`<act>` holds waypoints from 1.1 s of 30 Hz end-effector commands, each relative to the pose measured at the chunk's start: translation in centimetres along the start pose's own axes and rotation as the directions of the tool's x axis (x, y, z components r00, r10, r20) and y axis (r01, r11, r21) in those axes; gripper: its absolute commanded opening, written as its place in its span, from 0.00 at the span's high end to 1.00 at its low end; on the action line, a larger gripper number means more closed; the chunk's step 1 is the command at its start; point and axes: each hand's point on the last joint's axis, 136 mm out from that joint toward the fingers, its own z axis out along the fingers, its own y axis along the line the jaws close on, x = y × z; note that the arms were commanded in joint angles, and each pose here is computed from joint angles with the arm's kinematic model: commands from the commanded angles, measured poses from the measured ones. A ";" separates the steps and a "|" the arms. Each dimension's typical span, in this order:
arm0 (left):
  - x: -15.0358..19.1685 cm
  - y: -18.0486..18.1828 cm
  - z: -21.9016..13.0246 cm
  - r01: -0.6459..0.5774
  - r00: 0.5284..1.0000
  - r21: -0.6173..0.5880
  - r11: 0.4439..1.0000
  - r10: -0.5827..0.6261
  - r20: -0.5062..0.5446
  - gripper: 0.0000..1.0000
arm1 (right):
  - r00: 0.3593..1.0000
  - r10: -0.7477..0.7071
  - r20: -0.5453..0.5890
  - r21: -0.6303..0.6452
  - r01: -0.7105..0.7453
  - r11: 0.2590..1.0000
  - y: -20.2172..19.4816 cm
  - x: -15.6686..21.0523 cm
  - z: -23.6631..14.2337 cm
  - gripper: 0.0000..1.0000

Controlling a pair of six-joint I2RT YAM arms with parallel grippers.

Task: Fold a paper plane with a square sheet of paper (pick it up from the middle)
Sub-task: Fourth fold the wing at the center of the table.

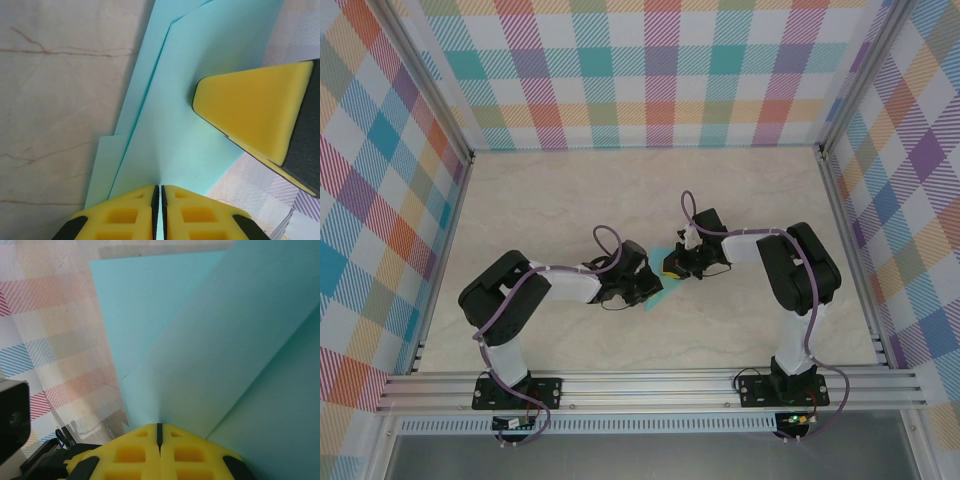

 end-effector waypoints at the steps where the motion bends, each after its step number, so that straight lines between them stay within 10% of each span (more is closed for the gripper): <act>1: 2.4 4.5 -0.3 0.048 0.997 -0.119 0.992 -0.054 -0.053 0.87 | 0.998 0.063 -0.005 0.115 -0.062 0.991 -3.9 0.9 1.0 1.00; 33: 4.5 4.7 -6.5 -0.147 0.989 -0.204 0.968 0.142 -0.037 0.86 | 1.000 0.029 -0.001 0.093 -0.029 0.995 -1.8 0.5 -0.2 1.00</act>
